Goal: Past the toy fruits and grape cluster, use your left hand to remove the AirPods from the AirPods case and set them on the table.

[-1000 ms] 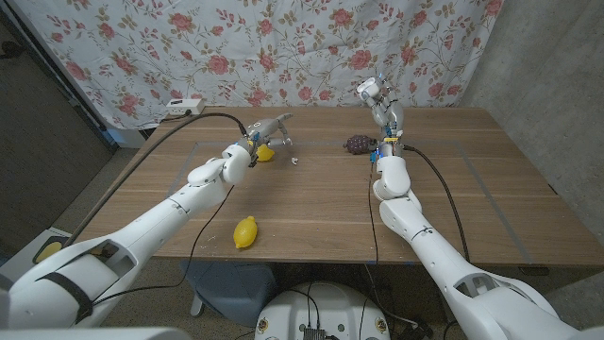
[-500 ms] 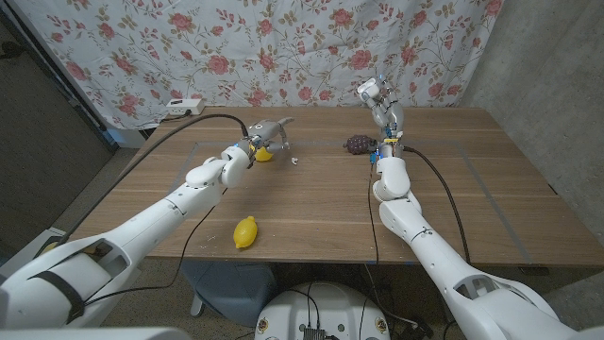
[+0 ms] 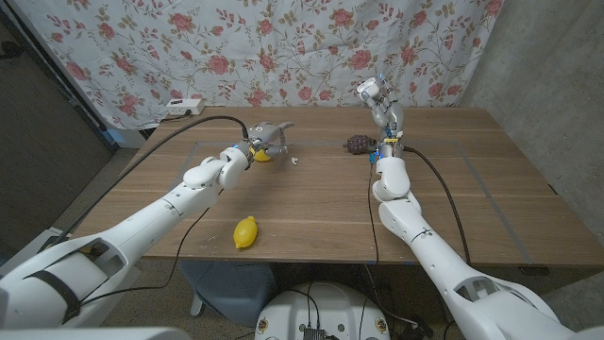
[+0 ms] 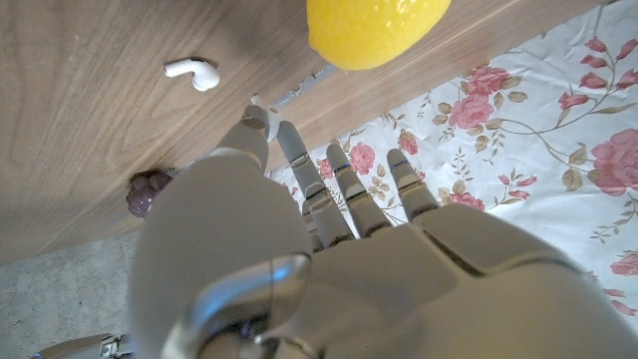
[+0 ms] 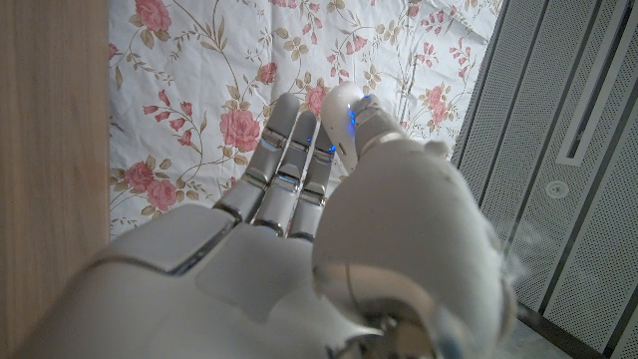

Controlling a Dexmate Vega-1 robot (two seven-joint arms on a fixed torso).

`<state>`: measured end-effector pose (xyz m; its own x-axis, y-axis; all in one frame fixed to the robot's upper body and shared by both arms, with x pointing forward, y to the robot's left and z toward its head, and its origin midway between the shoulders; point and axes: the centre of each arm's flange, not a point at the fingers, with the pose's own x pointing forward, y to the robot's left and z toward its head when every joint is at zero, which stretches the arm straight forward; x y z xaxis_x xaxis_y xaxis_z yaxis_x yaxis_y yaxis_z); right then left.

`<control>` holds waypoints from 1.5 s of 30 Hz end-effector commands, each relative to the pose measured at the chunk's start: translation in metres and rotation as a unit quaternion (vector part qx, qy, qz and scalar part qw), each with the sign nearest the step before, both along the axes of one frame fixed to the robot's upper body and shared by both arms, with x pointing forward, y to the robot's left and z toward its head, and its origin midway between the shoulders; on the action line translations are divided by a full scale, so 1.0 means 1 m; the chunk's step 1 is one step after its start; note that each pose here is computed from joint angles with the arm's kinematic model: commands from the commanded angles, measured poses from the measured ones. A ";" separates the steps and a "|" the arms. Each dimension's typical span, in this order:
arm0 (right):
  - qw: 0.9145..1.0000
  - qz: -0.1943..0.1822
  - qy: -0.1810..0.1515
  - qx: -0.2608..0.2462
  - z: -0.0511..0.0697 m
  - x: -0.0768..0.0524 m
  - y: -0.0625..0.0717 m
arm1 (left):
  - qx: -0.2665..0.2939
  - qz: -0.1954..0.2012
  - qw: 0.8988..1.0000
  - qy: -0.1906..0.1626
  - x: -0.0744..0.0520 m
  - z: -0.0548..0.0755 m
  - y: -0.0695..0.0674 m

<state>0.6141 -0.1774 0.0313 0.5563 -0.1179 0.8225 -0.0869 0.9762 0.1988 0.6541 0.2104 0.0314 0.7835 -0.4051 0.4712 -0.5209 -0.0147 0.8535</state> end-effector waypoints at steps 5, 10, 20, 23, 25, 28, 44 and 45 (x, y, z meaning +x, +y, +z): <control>1.000 -0.001 -0.002 -0.002 0.002 -0.003 0.002 | 0.022 0.001 1.000 0.014 0.005 -0.003 0.002; 1.000 -0.001 -0.002 -0.004 0.003 -0.003 0.004 | 0.030 -0.004 0.999 0.022 0.007 -0.004 0.003; 1.000 -0.001 -0.001 -0.004 0.003 -0.003 0.007 | 0.025 -0.008 0.999 0.022 0.007 -0.004 0.007; 1.000 -0.001 -0.001 -0.005 0.004 -0.002 0.008 | 0.021 -0.010 0.999 0.026 0.007 -0.004 0.007; 1.000 -0.001 -0.001 -0.006 0.004 -0.002 0.008 | 0.017 -0.009 1.000 0.020 0.006 -0.004 0.008; 1.000 -0.001 -0.001 -0.007 0.004 -0.002 0.009 | 0.009 -0.015 1.000 0.015 0.004 -0.002 0.009; 1.000 -0.006 -0.007 -0.015 0.009 -0.003 0.021 | -0.094 -0.061 0.994 -0.002 -0.018 0.015 0.025; 1.000 -0.007 -0.007 -0.015 0.010 -0.003 0.021 | -0.099 -0.067 0.993 -0.002 -0.019 0.014 0.026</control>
